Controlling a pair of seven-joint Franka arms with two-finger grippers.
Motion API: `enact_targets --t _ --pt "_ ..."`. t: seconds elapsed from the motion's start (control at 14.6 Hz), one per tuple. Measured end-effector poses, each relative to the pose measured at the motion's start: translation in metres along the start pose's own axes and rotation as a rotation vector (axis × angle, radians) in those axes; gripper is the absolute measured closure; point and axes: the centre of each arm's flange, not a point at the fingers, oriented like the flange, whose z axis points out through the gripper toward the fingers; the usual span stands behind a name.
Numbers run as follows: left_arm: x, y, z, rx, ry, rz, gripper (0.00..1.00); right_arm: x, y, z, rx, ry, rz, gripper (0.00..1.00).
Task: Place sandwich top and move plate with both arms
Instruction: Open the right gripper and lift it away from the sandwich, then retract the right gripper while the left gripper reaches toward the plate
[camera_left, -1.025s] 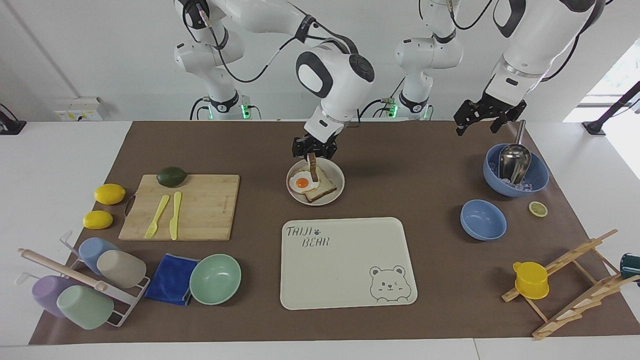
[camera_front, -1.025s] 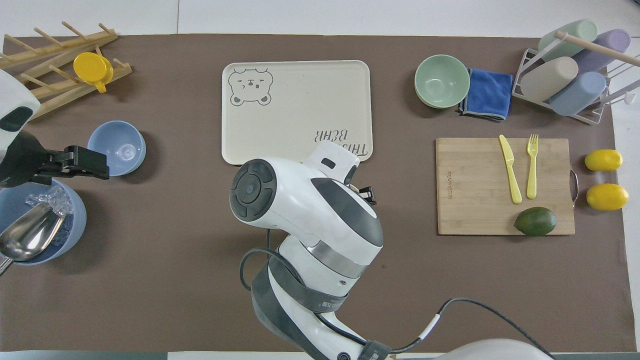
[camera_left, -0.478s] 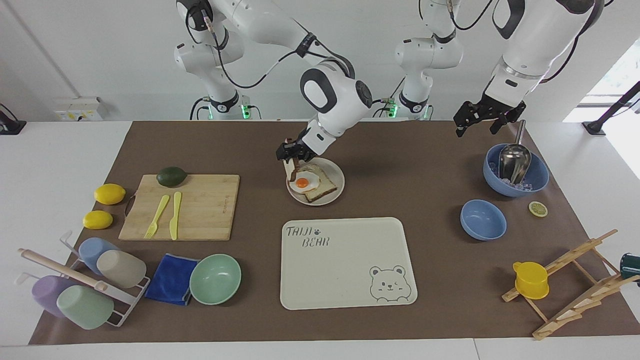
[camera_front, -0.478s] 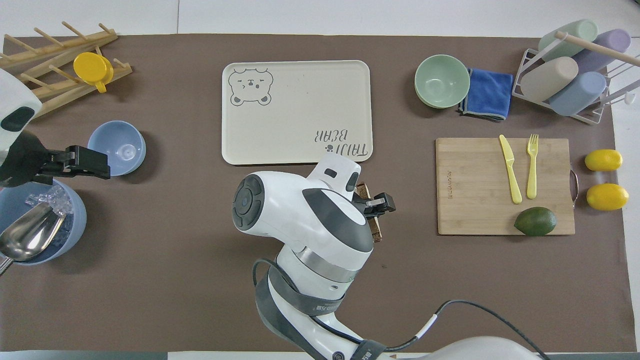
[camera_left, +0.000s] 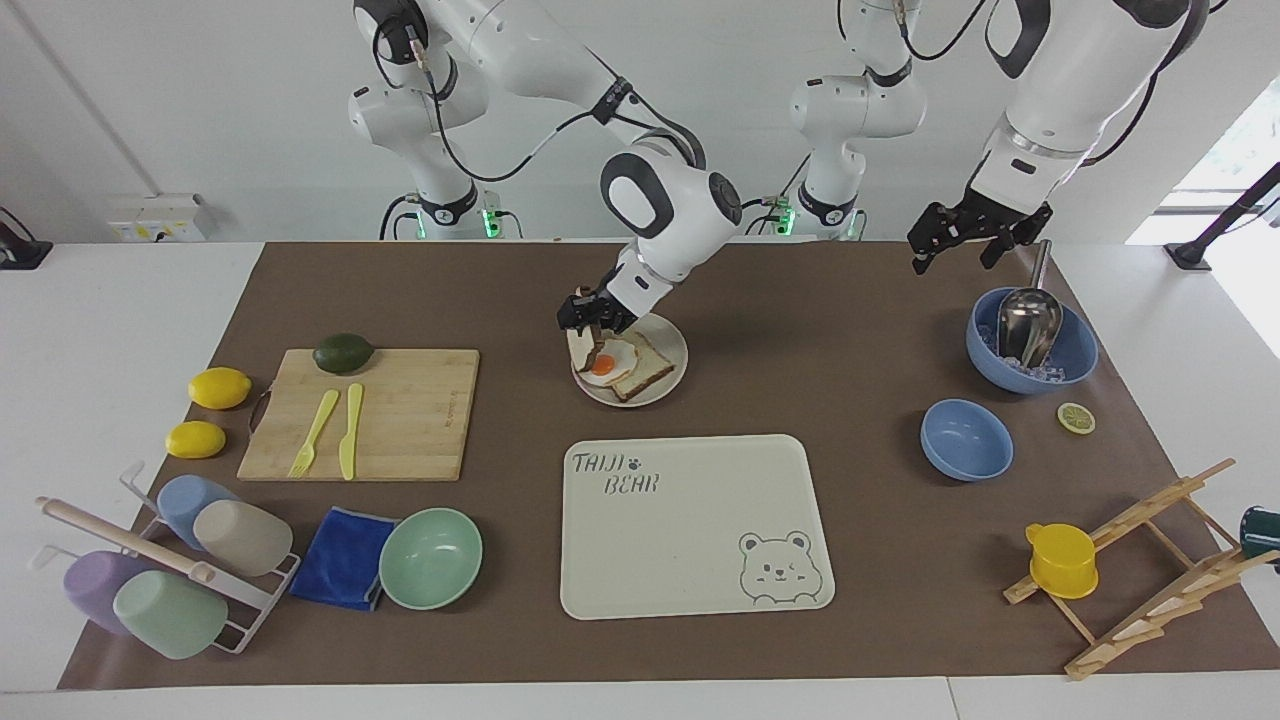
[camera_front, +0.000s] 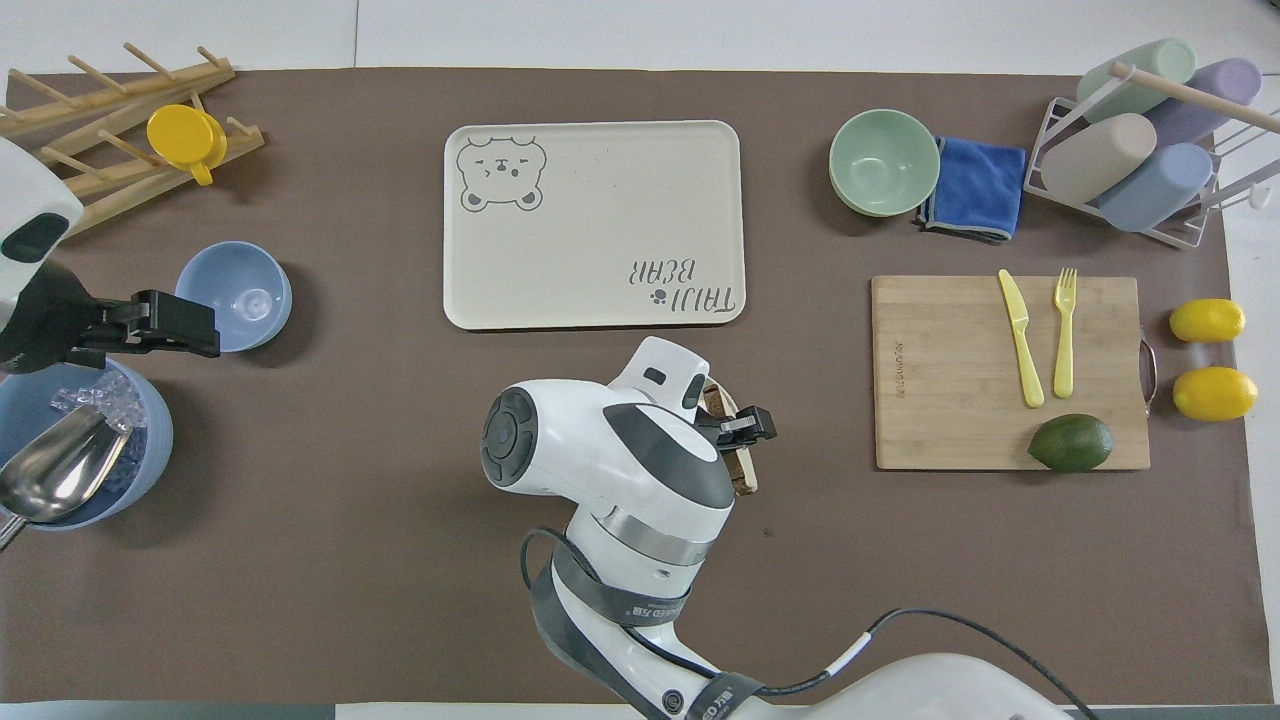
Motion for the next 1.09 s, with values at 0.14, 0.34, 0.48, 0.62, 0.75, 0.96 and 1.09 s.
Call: enact_targets --t 0.14,0.34,0.48,0.62,0.75,0.96,1.09 --pt "0.000 0.000 0.000 0.000 0.000 0.000 0.00 0.000 -0.010 -0.006 0.050 0.024 0.018 1.00" --pt "0.000 0.000 0.000 0.000 0.000 0.000 0.00 0.007 -0.021 -0.012 0.152 0.070 0.060 0.72" --pt "0.000 0.000 0.000 0.000 0.000 0.000 0.00 0.012 -0.028 -0.019 0.268 0.079 0.090 0.52" --pt "0.000 0.000 0.000 0.000 0.001 0.000 0.00 0.018 -0.030 -0.026 0.388 0.088 0.129 0.30" --pt "0.000 0.000 0.000 0.000 0.001 0.000 0.00 0.024 -0.028 -0.034 0.490 0.085 0.168 0.11" --pt "0.000 0.000 0.000 0.000 0.001 0.000 0.00 0.034 -0.008 -0.053 0.567 0.103 0.219 0.00" --pt "0.000 0.000 0.000 0.000 0.001 0.000 0.00 0.047 0.030 -0.062 0.589 0.130 0.277 0.00"
